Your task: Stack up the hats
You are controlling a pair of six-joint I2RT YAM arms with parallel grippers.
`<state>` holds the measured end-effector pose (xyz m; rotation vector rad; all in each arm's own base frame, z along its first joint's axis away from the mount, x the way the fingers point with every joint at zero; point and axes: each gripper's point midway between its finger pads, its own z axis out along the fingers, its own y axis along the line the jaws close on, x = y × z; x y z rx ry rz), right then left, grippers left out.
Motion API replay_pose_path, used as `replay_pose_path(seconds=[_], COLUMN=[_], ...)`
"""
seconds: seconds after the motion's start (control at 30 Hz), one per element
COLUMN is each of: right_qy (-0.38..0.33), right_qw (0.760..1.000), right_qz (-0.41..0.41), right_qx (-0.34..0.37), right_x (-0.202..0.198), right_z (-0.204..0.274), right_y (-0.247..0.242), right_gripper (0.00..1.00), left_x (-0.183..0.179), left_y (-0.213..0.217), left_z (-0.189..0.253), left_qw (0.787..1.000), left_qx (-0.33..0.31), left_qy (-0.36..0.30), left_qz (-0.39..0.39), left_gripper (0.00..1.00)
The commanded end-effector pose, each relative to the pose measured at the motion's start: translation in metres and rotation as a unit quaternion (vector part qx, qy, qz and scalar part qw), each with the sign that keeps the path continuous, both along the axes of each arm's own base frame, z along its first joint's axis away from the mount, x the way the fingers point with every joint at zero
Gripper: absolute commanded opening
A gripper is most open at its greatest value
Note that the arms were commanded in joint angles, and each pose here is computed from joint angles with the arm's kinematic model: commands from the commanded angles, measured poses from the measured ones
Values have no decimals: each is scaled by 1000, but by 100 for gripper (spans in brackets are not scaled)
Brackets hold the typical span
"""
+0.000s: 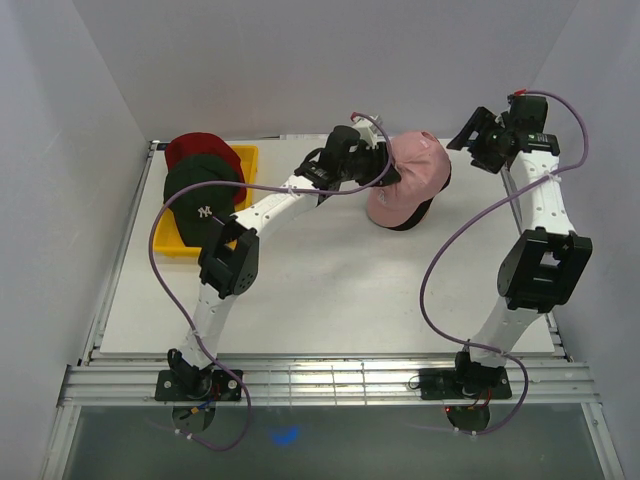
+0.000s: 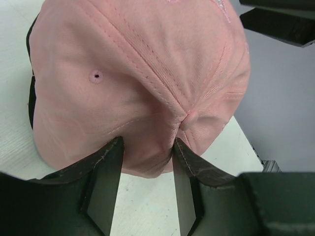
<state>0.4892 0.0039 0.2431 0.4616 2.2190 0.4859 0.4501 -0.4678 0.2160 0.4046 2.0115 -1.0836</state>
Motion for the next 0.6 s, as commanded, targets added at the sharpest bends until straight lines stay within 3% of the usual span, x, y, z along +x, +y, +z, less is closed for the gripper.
replay_pose_path(seconds=[0.0, 0.23, 0.57], right_qy=[-39, -26, -2], right_qw=[999, 999, 1000], right_qz=[3, 12, 1], right_qx=[16, 40, 16], right_x=[22, 35, 34], right_z=[22, 6, -24], right_y=[1, 8, -2], right_gripper=[84, 80, 75], left_x=[-12, -14, -15], left_y=[12, 14, 10], left_z=[28, 29, 33], left_qw=[1000, 1000, 1000], left_qx=[-1, 3, -5], left_qy=[-17, -16, -13], left_qz=[2, 1, -3], left_gripper=[55, 57, 57])
